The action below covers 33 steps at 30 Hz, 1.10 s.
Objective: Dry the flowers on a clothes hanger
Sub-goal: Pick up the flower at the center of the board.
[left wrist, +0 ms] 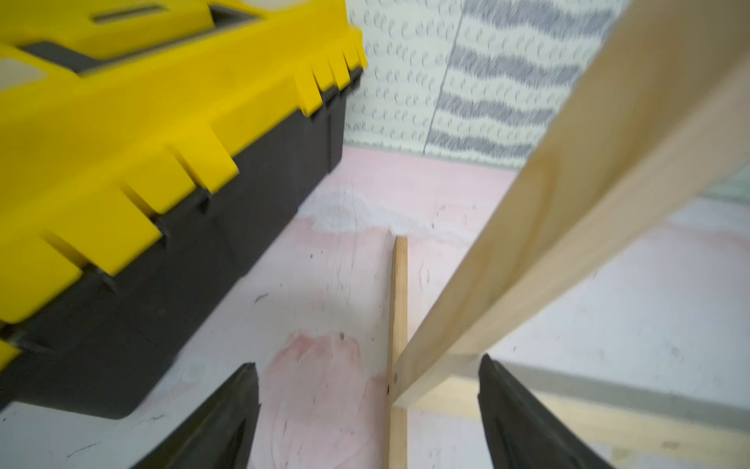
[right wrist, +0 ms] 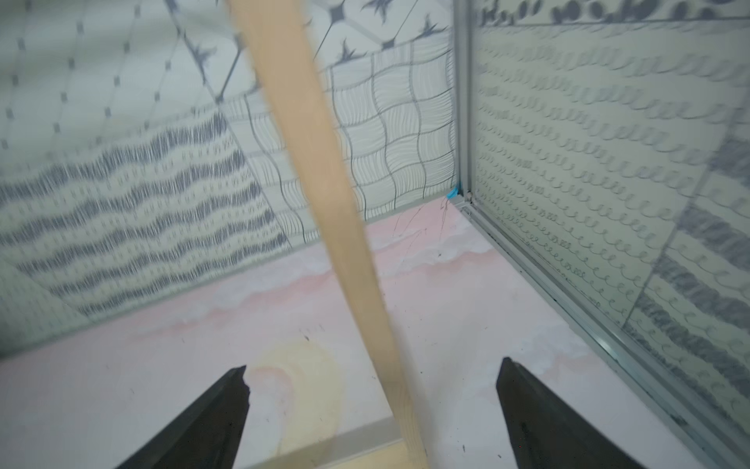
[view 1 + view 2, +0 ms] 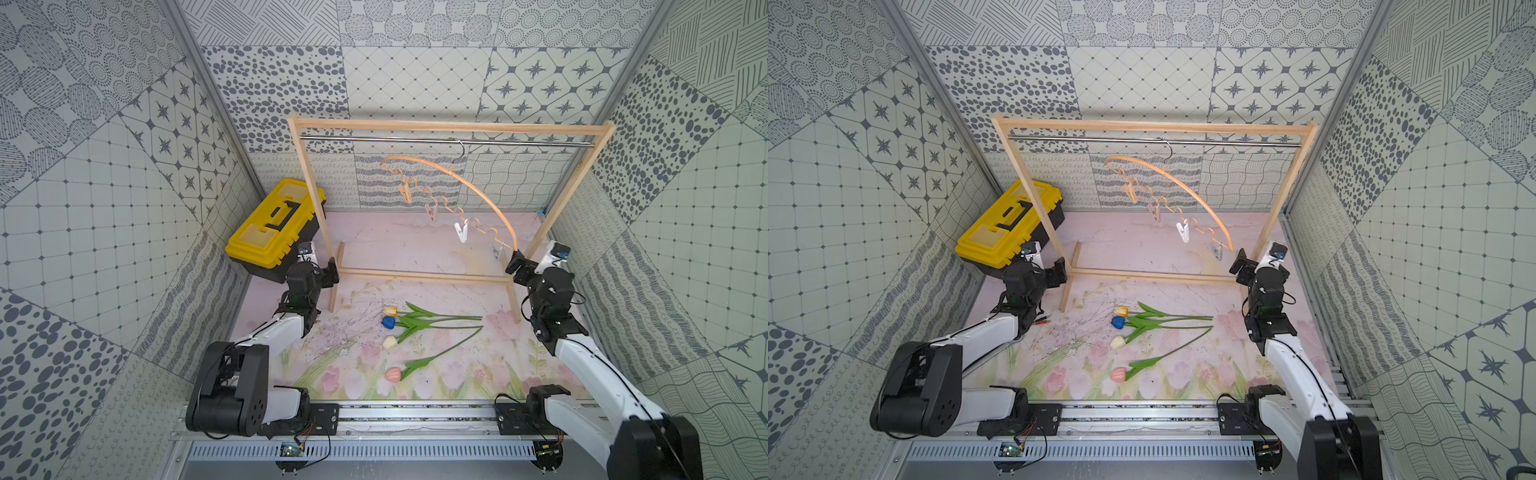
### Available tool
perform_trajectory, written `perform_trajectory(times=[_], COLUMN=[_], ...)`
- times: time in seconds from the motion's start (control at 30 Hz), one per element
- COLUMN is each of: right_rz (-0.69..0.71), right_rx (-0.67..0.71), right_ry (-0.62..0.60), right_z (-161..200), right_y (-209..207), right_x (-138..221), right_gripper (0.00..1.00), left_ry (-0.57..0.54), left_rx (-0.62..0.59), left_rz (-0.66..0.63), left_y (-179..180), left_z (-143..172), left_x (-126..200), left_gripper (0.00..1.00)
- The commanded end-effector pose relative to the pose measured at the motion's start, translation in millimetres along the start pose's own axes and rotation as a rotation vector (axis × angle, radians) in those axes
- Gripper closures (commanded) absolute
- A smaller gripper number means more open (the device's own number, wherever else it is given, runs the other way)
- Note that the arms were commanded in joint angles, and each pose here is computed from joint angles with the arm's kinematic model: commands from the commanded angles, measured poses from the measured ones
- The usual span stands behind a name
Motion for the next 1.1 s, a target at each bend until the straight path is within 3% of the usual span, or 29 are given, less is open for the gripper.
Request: perform_trajectory(times=[0.0,0.07,0.13,0.27,0.37,0.57,0.7,0.9,1.07], right_rz=[0.198,0.208,0.236,0.296,0.282,0.285,0.256,0.245,0.217], right_rx=[-0.273,-0.281,-0.223,-0.119,-0.064,-0.038,-0.056,-0.047,-0.032], right_ry=[0.23,0.333,0.449,0.638,0.728,0.802,0.85,0.855,0.859], right_z=[55,56,54,66,77,88,101,106,106], right_y=[-52,-49,-41,-30,-14,-4,0,1,7], right_x=[29,37,38,53,68,100,108,113,108], right_gripper=[0.0,0.03,0.09,0.17,0.22,0.32,0.38,0.4,0.4], left_ry=[0.2,0.281,0.358,0.421,0.468,0.577,0.637,0.709,0.76], left_rx=[0.247,0.349,0.368,0.229,0.089,-0.146,-0.299,-0.463,-0.607], left_rz=[-0.356,-0.301,-0.193,-0.073,0.107,0.508,0.704,0.874,0.99], left_y=[38,28,3,-44,-83,-166,-220,-291,-321], left_z=[18,30,45,73,93,124,149,165,178], left_x=[50,65,75,106,130,176,177,161,156], left_gripper=[0.23,0.31,0.35,0.34,0.35,0.39,0.39,0.48,0.52])
Point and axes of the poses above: each gripper's point midway between its finger pads, its own x axis back along the fingers, its own y axis along the line the jaws close on, z = x × y, the point moved 3 cm from there along x, back along the fingers, and after that the axes turned 7 degrees about x, right-handed, at the moved point
